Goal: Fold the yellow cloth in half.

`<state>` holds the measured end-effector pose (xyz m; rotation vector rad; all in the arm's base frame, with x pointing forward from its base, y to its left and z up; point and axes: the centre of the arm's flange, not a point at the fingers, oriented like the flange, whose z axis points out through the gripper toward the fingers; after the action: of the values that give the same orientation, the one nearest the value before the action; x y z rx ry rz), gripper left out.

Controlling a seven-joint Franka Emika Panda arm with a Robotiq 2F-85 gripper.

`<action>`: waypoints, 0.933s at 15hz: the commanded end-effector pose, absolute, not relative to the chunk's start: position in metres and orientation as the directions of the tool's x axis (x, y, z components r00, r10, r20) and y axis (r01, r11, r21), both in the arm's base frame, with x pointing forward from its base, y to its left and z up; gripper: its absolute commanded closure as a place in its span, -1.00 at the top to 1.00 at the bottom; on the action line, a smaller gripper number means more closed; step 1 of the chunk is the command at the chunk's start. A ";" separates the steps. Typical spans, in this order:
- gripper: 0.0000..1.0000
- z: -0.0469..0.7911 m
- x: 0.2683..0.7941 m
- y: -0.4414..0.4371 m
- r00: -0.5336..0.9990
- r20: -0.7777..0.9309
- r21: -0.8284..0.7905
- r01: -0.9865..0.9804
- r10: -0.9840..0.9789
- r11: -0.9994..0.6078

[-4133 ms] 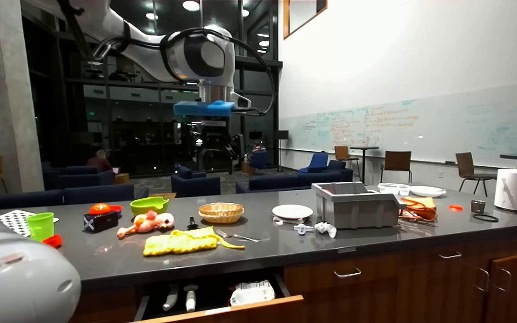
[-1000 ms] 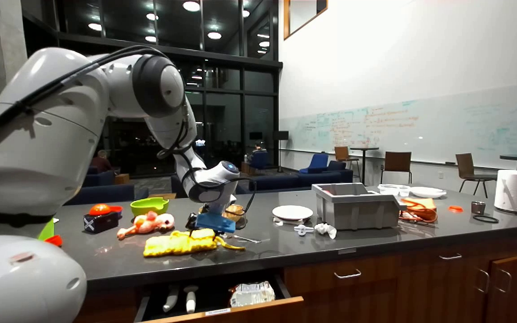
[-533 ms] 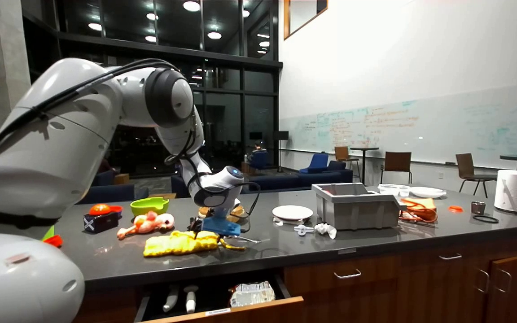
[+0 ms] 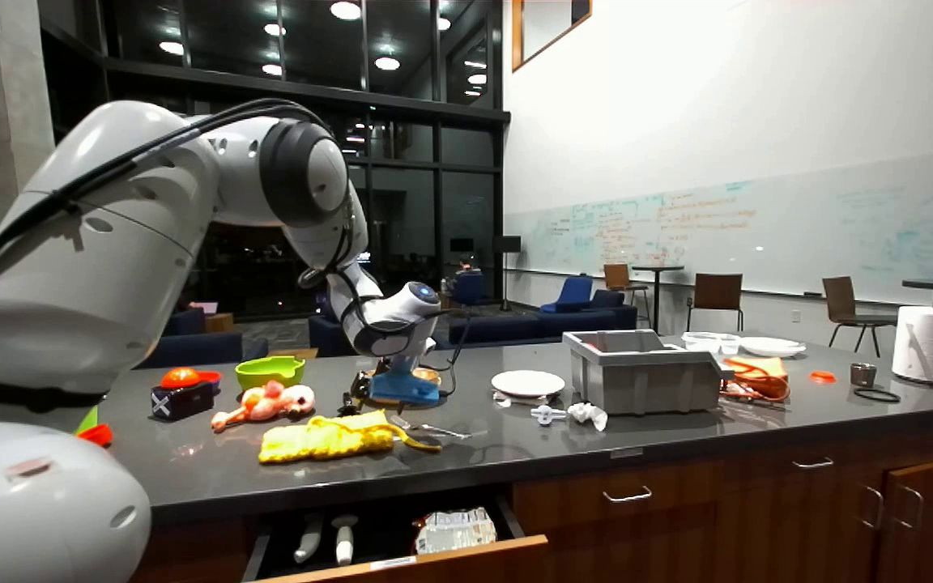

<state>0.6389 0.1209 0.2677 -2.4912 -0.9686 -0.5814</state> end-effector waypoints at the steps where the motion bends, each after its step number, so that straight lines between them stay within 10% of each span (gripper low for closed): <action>1: 1.00 0.273 0.625 0.124 0.644 0.477 -0.167 0.735 0.598 -0.657; 14: 1.00 0.250 0.583 0.144 0.533 0.228 -0.013 0.838 0.814 -0.545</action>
<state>0.5930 0.1404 0.2368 -2.6149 -1.3943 -0.3012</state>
